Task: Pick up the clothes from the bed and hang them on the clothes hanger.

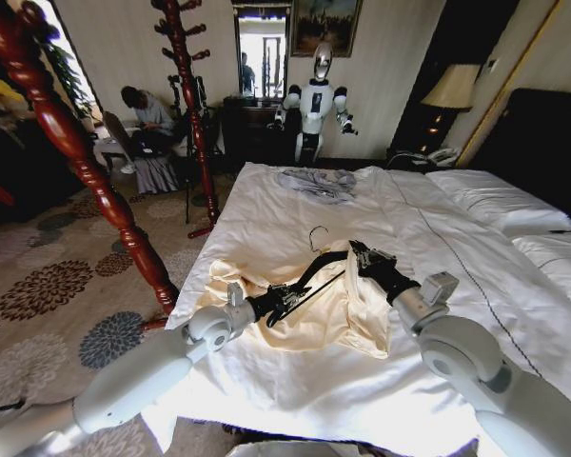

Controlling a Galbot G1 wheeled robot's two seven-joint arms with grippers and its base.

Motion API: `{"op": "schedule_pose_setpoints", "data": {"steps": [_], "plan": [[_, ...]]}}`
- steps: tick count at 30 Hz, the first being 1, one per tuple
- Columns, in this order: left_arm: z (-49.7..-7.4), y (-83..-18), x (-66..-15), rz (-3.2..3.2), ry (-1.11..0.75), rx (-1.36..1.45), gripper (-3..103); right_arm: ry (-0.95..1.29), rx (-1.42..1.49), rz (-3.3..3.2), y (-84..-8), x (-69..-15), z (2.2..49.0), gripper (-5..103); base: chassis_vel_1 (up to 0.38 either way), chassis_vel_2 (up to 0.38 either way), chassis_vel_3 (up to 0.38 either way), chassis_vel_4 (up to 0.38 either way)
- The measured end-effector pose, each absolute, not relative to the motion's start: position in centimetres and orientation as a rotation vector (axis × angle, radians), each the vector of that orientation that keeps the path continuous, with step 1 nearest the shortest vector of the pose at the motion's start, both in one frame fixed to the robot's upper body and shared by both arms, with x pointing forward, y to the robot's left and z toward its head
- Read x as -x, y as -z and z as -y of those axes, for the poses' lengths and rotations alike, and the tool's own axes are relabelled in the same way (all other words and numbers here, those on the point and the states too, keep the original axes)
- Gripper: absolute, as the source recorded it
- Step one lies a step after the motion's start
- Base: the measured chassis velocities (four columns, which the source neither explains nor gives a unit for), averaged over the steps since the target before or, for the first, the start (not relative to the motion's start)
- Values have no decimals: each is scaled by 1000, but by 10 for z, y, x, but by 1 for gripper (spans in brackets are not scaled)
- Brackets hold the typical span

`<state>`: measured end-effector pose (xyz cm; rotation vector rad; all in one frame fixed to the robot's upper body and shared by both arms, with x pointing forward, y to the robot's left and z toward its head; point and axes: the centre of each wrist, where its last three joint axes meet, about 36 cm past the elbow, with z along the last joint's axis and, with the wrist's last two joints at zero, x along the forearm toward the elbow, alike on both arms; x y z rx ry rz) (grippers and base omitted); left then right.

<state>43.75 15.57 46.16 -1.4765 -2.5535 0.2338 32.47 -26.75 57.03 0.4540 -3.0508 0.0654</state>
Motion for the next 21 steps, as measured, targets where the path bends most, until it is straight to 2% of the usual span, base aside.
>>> {"op": "schedule_pose_setpoints", "data": {"steps": [15, 21], "plan": [[-160, -473, -445, 2595, -253, 1447, 18, -130, -588, 2966, -547, -303, 257, 1, 0, 0, 0, 0], [-156, -473, -444, 2600, -264, 1447, 18, -65, -629, 2959, -553, -301, 253, 1, 0, 0, 0, 0]]}}
